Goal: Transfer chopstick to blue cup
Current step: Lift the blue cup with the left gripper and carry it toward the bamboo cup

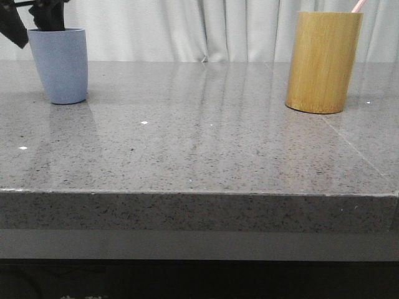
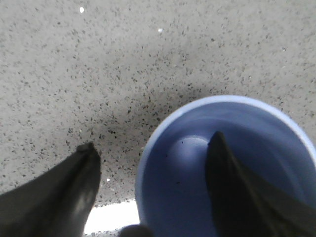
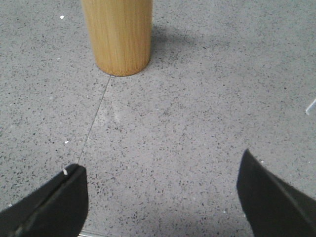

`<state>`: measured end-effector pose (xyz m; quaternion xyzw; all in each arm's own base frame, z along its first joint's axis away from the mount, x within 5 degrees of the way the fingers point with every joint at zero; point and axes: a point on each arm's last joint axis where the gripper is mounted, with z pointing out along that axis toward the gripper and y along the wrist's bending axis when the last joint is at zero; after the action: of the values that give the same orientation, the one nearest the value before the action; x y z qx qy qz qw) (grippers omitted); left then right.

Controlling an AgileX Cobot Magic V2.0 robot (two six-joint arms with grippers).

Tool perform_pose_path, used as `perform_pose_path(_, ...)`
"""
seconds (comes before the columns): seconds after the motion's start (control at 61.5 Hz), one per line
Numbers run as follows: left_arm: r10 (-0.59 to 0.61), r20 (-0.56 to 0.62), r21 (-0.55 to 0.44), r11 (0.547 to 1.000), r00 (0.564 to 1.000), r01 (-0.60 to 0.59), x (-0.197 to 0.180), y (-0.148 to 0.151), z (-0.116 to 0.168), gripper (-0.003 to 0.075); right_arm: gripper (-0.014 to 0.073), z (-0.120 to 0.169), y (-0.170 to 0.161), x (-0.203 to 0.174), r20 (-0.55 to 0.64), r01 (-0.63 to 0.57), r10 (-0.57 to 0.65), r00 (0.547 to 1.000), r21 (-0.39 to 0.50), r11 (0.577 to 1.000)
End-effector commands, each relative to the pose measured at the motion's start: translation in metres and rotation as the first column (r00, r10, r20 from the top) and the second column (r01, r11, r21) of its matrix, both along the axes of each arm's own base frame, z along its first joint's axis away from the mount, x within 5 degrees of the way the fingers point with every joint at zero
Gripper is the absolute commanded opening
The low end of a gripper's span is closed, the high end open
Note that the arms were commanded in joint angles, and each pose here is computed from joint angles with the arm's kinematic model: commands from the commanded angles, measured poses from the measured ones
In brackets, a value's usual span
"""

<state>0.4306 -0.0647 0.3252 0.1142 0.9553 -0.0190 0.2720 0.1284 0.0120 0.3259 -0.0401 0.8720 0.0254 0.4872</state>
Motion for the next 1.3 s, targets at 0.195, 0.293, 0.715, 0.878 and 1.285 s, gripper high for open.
perform_pose_path(0.195,0.004,0.139,-0.026,1.000,0.990,0.000,-0.006,-0.001,0.036,0.0127,0.0622,0.018,0.000,0.003,0.105,-0.004,0.003,0.994,0.006,1.000)
perform_pose_path(0.293,0.004,0.140,-0.032,0.999,0.990,0.000,-0.006,-0.002,0.036,0.0038,0.0622,0.018,0.000,0.003,0.105,-0.004,0.003,0.994,0.006,1.000)
perform_pose_path(0.715,-0.077,0.161,-0.063,0.994,0.984,0.088,-0.020,-0.035,0.068,-0.0019,0.0622,0.019,0.001,0.003,0.115,-0.004,0.003,0.993,0.007,1.000)
perform_pose_path(0.878,-0.170,0.222,-0.071,0.979,0.960,0.189,-0.034,-0.073,0.091,-0.0019,0.0622,0.019,0.001,0.003,0.115,-0.004,0.003,0.993,0.007,1.000)
perform_pose_path(1.285,-0.368,0.262,-0.074,0.914,0.892,0.399,-0.050,-0.169,0.091,-0.0019,0.0622,0.018,0.000,0.003,0.104,-0.004,0.004,0.995,0.007,1.000)
